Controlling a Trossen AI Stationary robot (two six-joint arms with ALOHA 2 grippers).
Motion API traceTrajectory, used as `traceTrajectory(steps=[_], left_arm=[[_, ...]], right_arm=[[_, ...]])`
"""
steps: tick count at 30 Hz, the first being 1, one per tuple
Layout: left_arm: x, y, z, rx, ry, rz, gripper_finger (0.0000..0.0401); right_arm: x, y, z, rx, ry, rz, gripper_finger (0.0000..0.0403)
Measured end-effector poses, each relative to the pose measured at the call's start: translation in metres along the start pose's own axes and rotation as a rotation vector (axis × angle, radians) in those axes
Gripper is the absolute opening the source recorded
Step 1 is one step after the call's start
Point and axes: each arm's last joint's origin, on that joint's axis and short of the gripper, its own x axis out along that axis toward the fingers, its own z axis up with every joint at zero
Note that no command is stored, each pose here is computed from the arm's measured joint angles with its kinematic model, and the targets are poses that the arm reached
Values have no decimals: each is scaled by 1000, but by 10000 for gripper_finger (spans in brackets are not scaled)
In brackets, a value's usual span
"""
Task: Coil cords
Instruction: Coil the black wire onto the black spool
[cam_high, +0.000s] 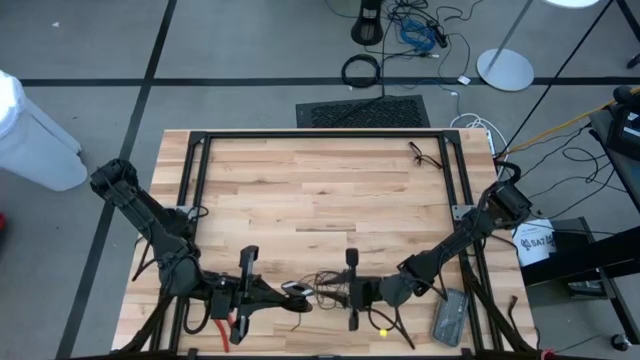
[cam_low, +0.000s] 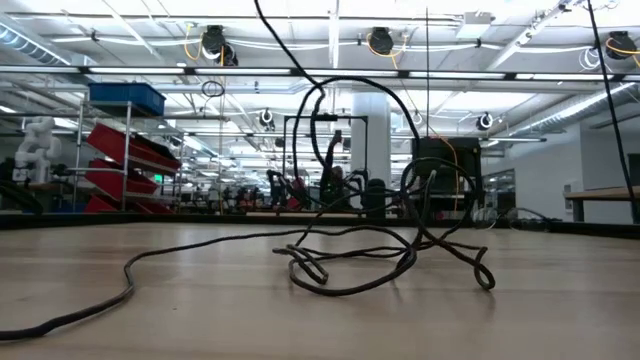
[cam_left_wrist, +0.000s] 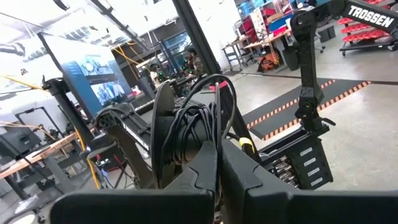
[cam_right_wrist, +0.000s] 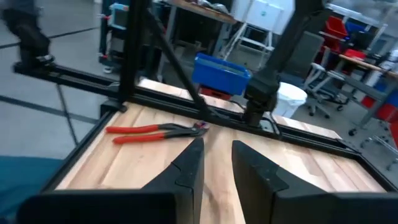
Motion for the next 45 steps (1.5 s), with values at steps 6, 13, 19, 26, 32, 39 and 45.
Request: traceTrajectory(steps=[6, 13, 19, 26, 32, 39, 45], left_arm=[[0, 0, 0, 0, 0, 0, 8], [0, 0, 0, 0, 2, 3, 8], [0, 0, 0, 0, 2, 3, 8], [0, 0, 0, 0, 3, 4, 8], [0, 0, 0, 0, 3, 4, 8], [0, 0, 0, 0, 3, 5, 8], [0, 0, 0, 0, 3, 5, 8]], right_arm=[[0, 0, -1, -9, 4, 5, 71], [3, -4, -1, 36, 0, 34, 71], [11, -2, -12, 47, 10, 26, 71], [19, -1, -20, 41, -16, 10, 71], [19, -1, -20, 39, -14, 11, 71], [19, -1, -20, 40, -14, 11, 69], [19, -1, -20, 45, -18, 11, 19]])
